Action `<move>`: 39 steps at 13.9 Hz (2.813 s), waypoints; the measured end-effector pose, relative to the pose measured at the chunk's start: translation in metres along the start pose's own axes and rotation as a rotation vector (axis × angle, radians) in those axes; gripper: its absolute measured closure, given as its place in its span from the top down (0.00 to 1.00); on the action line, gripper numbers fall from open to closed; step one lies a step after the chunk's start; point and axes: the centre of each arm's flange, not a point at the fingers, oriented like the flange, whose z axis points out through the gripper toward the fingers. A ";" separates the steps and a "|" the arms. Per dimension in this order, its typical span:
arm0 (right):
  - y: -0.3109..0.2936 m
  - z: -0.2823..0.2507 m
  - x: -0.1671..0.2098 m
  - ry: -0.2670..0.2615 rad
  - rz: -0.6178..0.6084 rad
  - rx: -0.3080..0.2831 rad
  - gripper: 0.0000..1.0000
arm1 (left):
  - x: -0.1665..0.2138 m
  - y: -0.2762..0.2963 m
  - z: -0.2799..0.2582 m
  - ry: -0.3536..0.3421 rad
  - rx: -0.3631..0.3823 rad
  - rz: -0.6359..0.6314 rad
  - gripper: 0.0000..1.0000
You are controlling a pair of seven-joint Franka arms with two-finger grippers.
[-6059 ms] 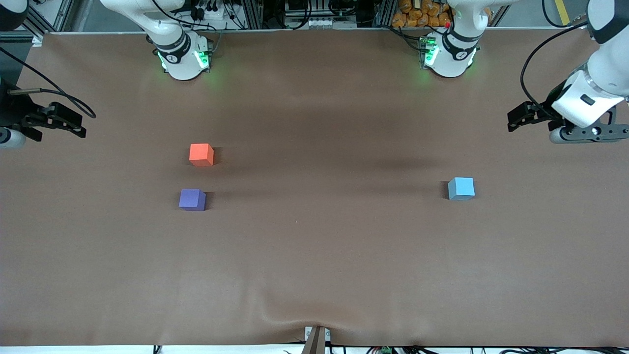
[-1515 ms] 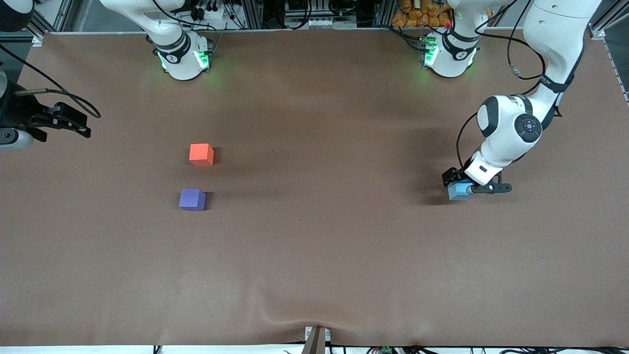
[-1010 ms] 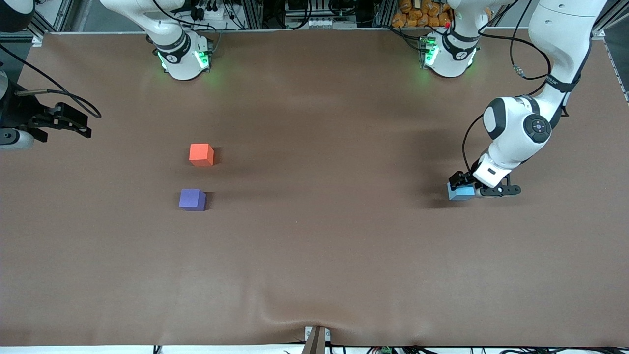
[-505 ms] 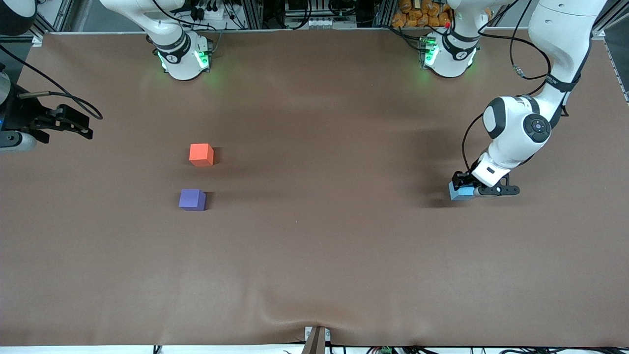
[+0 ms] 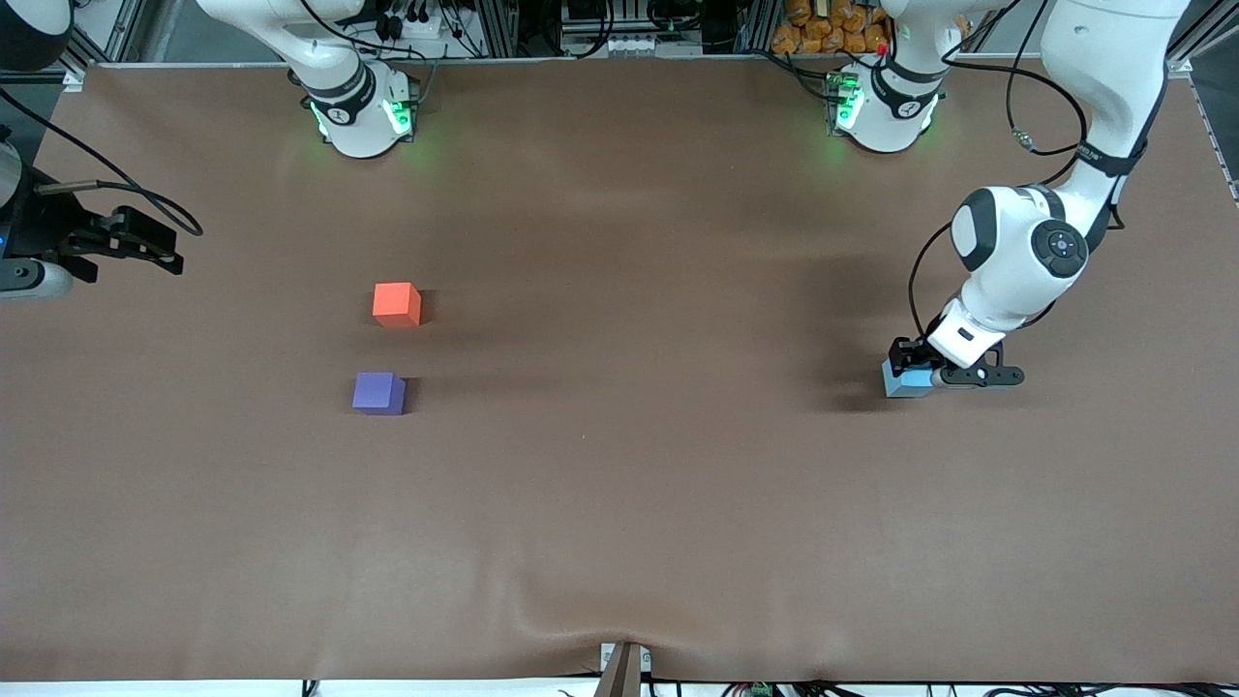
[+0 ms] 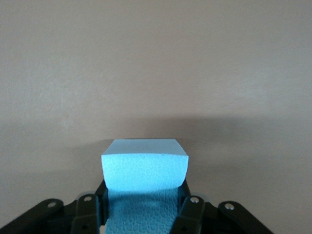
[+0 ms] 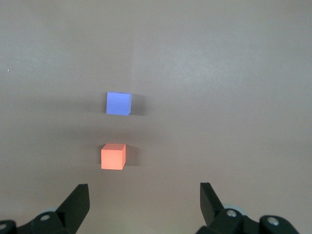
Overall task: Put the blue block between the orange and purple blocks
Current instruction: 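Lift and carry the blue block toward the table middle with the left gripper, then set the blue block down and open the left gripper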
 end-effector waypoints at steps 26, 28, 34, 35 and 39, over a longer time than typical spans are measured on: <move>-0.012 0.019 0.010 -0.007 -0.021 0.002 1.00 | -0.091 0.606 0.055 -0.040 -0.156 0.395 0.78; -0.014 0.021 0.011 -0.007 -0.024 0.010 1.00 | -0.080 0.604 0.025 -0.056 -0.129 0.387 0.98; -0.034 0.038 0.017 -0.011 0.046 0.031 1.00 | 0.033 0.469 -0.199 -0.085 0.073 0.180 1.00; -0.046 0.044 0.018 -0.016 0.078 0.034 1.00 | 0.060 0.422 -0.232 -0.089 0.082 0.116 1.00; -0.113 0.076 0.018 -0.030 0.153 0.040 1.00 | 0.119 0.265 -0.299 -0.133 0.112 -0.067 1.00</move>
